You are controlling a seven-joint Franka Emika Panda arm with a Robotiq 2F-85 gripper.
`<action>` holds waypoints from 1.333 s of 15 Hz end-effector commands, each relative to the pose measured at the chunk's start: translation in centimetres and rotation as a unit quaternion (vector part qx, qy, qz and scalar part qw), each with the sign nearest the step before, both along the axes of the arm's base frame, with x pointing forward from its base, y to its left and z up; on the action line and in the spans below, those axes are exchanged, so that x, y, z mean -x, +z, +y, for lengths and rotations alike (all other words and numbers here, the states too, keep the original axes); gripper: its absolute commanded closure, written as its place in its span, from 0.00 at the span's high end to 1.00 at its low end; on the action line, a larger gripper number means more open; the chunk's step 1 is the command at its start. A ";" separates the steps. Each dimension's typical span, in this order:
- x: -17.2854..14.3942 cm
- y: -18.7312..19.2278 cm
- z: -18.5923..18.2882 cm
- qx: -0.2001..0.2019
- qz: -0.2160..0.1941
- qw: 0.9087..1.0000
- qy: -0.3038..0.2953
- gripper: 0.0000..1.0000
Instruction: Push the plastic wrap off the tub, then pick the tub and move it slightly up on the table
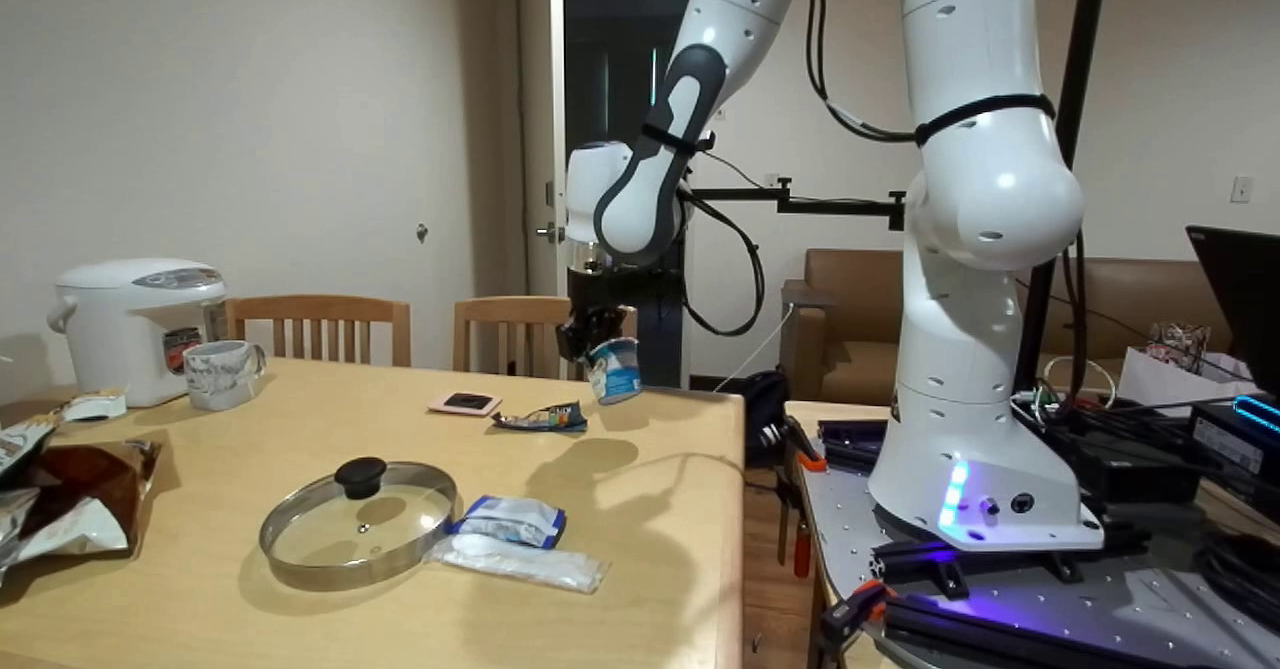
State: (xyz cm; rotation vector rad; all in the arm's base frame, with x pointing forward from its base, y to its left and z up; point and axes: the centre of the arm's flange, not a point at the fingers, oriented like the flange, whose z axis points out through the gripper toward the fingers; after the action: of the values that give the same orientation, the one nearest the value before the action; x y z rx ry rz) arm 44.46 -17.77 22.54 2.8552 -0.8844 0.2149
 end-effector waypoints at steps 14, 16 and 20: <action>-2.4 -2.2 -0.7 0.110 -0.107 0.959 0.240 0.03; -2.2 -2.4 -1.4 0.124 -0.121 0.953 0.248 0.03; -1.4 -2.9 -2.7 0.161 -0.142 0.938 0.273 0.03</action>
State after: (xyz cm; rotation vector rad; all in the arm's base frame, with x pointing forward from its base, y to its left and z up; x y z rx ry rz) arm 46.47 -20.28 20.76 2.7719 -0.1372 0.7129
